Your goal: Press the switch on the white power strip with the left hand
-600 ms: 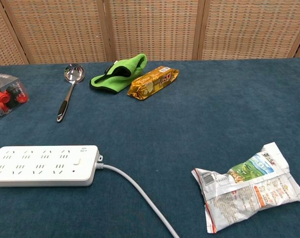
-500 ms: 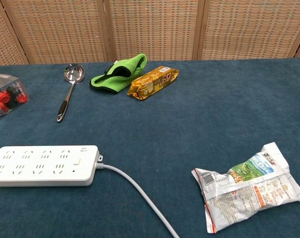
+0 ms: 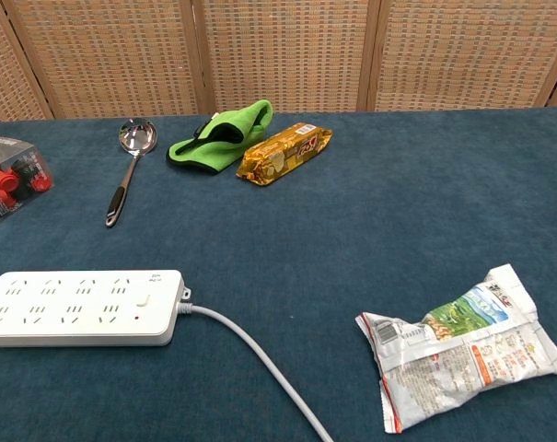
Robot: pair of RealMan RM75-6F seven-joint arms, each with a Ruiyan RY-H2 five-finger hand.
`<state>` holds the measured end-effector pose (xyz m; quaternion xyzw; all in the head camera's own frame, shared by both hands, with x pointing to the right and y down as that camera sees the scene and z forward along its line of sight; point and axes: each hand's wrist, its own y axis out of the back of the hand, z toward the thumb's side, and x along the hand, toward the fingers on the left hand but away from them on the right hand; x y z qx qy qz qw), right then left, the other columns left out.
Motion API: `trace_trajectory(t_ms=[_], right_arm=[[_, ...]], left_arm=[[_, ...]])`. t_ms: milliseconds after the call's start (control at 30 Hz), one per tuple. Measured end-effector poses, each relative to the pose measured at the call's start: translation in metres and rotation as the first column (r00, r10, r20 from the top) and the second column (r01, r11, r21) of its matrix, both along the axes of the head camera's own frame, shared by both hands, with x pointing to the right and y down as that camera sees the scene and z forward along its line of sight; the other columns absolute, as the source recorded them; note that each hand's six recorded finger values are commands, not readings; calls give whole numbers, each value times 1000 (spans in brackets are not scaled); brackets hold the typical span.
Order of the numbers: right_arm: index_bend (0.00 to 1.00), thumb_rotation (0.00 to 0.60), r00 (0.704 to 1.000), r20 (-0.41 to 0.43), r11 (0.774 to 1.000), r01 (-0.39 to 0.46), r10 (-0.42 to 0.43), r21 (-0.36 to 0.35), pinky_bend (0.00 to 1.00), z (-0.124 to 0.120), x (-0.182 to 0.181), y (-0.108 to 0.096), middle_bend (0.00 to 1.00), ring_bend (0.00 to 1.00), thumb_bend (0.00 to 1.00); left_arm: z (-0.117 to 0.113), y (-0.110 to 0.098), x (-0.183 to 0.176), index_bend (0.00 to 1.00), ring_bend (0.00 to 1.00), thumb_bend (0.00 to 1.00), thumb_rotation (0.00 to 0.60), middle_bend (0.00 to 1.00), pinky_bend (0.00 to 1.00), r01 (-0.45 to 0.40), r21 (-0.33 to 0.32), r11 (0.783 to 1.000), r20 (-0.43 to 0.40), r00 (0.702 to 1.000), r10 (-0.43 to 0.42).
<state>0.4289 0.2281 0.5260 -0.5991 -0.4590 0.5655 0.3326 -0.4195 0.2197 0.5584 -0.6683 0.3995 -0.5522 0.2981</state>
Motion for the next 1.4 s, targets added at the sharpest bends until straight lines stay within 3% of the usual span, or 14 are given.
trace_trajectory(t_ms=[67, 167, 433, 800, 1067, 1400], right_arm=[[0, 600, 1000, 2, 1000, -1, 1, -2, 0, 0, 0, -1, 0, 0, 0], [0, 600, 1000, 6, 1000, -4, 4, -3, 0, 0, 1, -1, 0, 0, 0], [0, 600, 1000, 13, 1000, -14, 14, -18, 0, 4, 5, -2, 0, 0, 0], [0, 600, 1000, 18, 999, -24, 25, -30, 0, 6, 8, -3, 0, 0, 0], [0, 600, 999, 21, 999, -28, 29, -33, 0, 6, 9, -4, 0, 0, 0], [0, 600, 999, 21, 999, -28, 29, -35, 0, 6, 10, -4, 0, 0, 0]], left_arm=[[10, 1, 12, 0, 1000, 1000, 600, 1000, 1000, -22, -23, 999, -25, 999, 22], [29, 4, 34, 0, 1000, 1000, 600, 1000, 1000, -73, -98, 992, -81, 995, 65], [65, 18, 103, 0, 1000, 1000, 600, 1000, 1000, -219, -274, 937, -146, 972, 185], [91, 31, 143, 12, 1000, 1000, 600, 1000, 1000, -241, -388, 889, -185, 966, 181], [102, 37, 156, 86, 1000, 1000, 600, 1000, 1000, -255, -424, 869, -201, 962, 185], [106, 38, 155, 151, 1000, 1000, 600, 1000, 1000, -231, -411, 882, -177, 969, 171]])
